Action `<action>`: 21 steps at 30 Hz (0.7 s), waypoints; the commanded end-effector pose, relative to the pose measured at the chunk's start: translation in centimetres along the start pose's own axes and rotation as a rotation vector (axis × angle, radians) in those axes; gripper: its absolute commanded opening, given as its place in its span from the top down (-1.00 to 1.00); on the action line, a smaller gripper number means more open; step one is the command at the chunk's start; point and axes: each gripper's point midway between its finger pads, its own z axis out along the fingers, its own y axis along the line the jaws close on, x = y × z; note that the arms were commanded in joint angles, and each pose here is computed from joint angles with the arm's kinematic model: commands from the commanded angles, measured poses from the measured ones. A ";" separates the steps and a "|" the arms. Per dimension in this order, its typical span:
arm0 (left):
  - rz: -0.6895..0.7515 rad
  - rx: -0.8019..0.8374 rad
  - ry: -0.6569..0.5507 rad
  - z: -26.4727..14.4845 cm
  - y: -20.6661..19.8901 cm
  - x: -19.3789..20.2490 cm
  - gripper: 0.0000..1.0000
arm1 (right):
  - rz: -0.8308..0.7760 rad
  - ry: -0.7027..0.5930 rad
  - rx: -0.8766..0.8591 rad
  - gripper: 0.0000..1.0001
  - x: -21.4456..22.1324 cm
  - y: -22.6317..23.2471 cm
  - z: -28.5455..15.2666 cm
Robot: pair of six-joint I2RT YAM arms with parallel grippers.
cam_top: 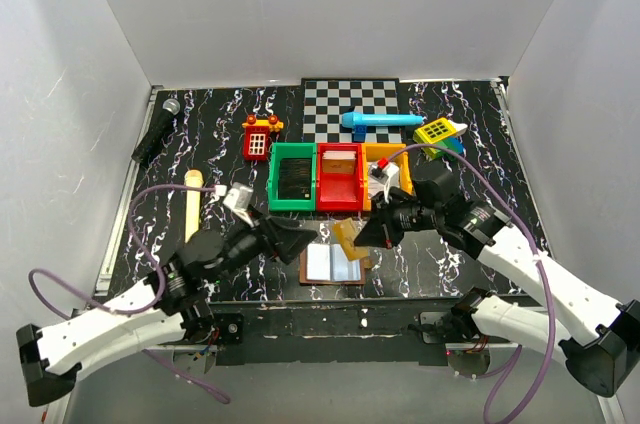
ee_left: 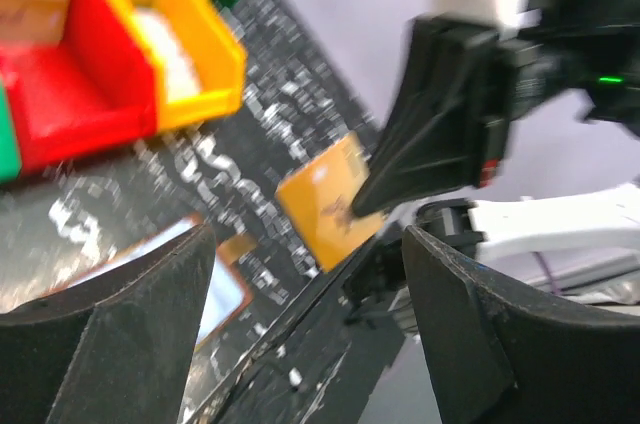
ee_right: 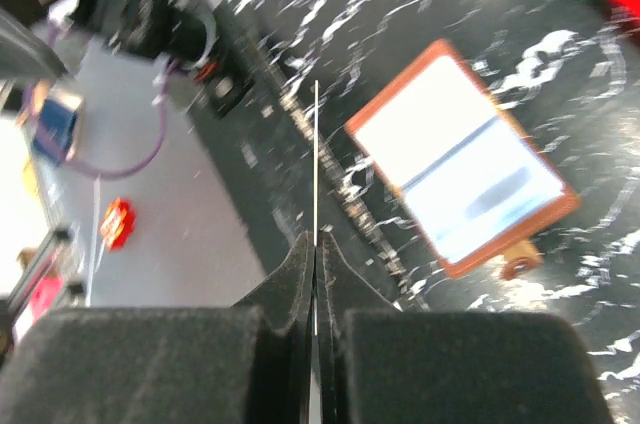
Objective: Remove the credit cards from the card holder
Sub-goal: Remove the credit card from the card holder, then place the credit card in the storage box.
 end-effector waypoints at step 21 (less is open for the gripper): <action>0.244 0.644 0.285 -2.3 -9.5 3.5 0.23 | -0.213 0.244 -0.459 0.97 3.3 8.7 -3.1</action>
